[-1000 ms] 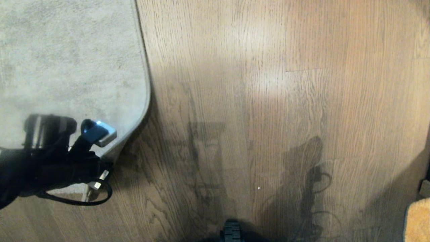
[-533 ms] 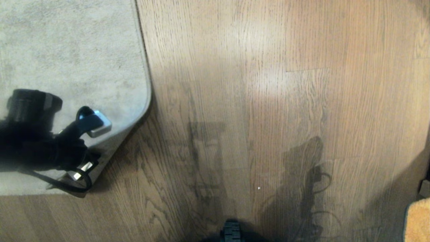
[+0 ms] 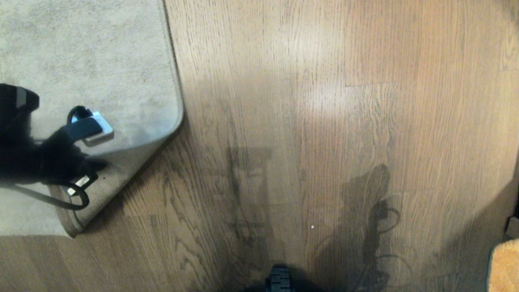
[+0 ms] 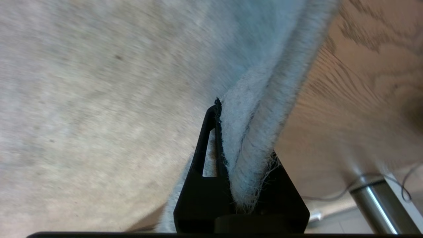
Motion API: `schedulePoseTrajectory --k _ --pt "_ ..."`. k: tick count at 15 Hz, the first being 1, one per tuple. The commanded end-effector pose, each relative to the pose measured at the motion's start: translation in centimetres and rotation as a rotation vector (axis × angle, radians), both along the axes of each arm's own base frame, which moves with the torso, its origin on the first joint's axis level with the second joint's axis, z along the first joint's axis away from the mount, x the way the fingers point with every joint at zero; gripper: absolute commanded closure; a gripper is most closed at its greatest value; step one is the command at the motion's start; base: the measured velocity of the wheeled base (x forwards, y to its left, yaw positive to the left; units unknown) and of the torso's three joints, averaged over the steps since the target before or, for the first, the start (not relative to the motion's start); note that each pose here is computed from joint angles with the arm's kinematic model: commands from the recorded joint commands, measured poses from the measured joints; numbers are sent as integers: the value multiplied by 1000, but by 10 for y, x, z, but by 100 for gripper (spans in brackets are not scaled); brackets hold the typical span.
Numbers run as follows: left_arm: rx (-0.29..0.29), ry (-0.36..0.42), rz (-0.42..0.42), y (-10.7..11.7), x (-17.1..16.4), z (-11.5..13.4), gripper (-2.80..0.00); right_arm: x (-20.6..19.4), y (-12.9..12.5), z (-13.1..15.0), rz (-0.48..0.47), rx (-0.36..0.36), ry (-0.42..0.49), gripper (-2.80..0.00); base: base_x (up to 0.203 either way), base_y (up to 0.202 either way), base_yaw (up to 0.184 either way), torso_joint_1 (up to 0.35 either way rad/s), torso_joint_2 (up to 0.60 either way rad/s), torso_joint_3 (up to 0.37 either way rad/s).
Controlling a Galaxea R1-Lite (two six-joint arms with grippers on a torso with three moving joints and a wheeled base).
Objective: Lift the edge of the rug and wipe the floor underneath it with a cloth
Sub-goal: Lift up the carpet
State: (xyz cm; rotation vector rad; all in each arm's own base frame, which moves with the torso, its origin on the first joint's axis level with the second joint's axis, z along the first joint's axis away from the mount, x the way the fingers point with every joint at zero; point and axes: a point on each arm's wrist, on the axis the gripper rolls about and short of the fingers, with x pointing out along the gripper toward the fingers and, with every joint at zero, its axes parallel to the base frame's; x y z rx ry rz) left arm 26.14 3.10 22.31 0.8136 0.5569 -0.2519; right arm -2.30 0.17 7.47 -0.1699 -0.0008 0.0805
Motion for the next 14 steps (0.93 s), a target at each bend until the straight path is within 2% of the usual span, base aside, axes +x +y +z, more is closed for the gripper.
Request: schedulePoseTrajectory --k 1,5,8,12,14 --pt "-14 -45 -13 6 2 12 0 0 0 0 1 -2 2 0 0 0 0 0 0 0" --pt "-29 -76 -21 7 -3 19 0 0 0 0 1 -2 2 0 0 0 0 0 0 0" --pt "-38 -106 17 14 -11 27 0 0 0 0 1 -2 2 0 0 0 0 0 0 0" --pt "-106 -142 94 21 -21 36 0 0 0 0 1 -2 2 0 0 0 0 0 0 0" --pt "-111 -149 102 21 -24 38 0 0 0 0 1 -2 2 0 0 0 0 0 0 0"
